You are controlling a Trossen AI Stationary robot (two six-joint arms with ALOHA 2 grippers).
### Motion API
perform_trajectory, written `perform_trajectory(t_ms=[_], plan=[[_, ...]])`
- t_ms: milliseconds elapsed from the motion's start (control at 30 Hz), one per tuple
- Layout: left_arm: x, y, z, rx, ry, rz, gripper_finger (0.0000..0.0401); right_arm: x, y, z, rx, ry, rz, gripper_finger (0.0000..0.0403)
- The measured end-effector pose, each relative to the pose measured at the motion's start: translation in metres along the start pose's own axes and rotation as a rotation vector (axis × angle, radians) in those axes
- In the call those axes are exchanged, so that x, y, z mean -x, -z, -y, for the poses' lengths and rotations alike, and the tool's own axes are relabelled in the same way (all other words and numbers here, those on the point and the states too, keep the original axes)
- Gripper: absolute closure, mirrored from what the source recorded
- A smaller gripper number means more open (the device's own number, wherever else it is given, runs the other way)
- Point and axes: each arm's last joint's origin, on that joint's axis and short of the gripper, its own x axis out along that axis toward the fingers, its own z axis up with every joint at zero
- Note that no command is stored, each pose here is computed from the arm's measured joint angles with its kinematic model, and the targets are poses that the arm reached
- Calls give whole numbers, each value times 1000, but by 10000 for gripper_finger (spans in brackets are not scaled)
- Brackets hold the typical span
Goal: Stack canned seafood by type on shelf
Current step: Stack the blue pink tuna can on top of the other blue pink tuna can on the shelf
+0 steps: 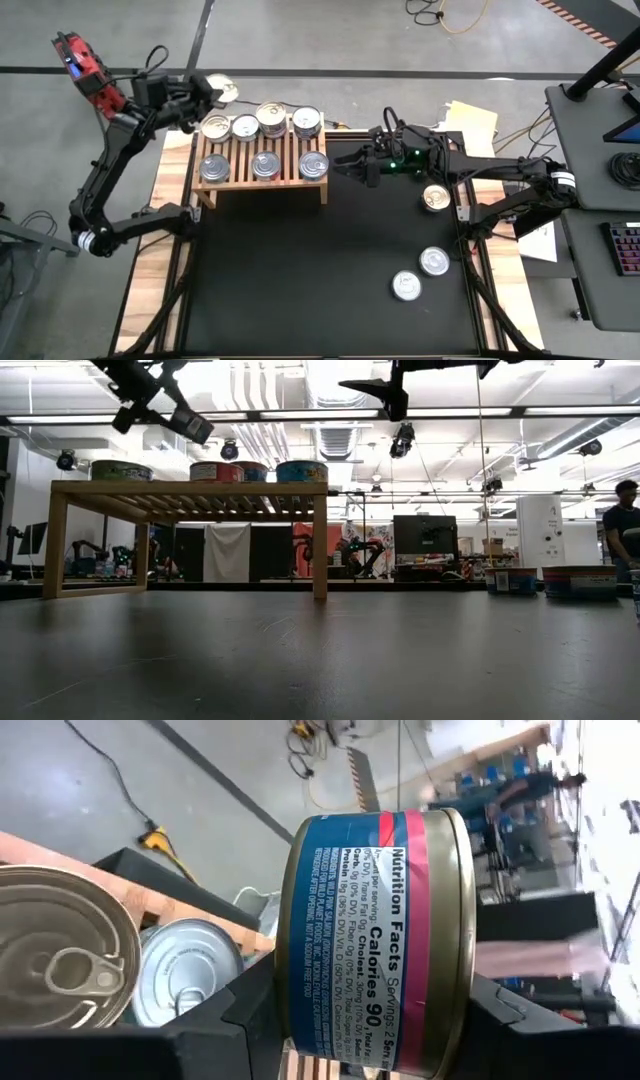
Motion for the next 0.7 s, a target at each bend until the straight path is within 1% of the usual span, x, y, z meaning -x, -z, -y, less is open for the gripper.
perform_trajectory(t_ms=[33,100,200,267,333,400,467,533,633,700], plan=[[-1,1,2,5,5,6,234,0,-1,1,3,3,2,63],[-7,3,8,-6,47,3,234,1,-2,3,6,7,7,62],[-17,9,15,-24,89,-30,234,2,-5,6,16,18,17,62],[-25,11,21,-63,141,-53,234,3,-7,8,18,21,19,62],[-34,9,23,-120,210,-138,234,4,-9,9,18,10,10,62],[-42,5,20,-138,257,-241,234,4,-10,10,16,-3,-3,64],[-48,2,16,-133,263,-299,234,4,-9,11,13,-6,-17,67],[-52,-1,13,-141,253,-305,234,5,-9,11,10,-12,-31,69],[-51,-11,4,-105,200,-273,234,5,-8,11,6,-35,-55,68],[-49,-12,0,-71,125,-213,234,5,-7,11,5,-35,-68,67]])
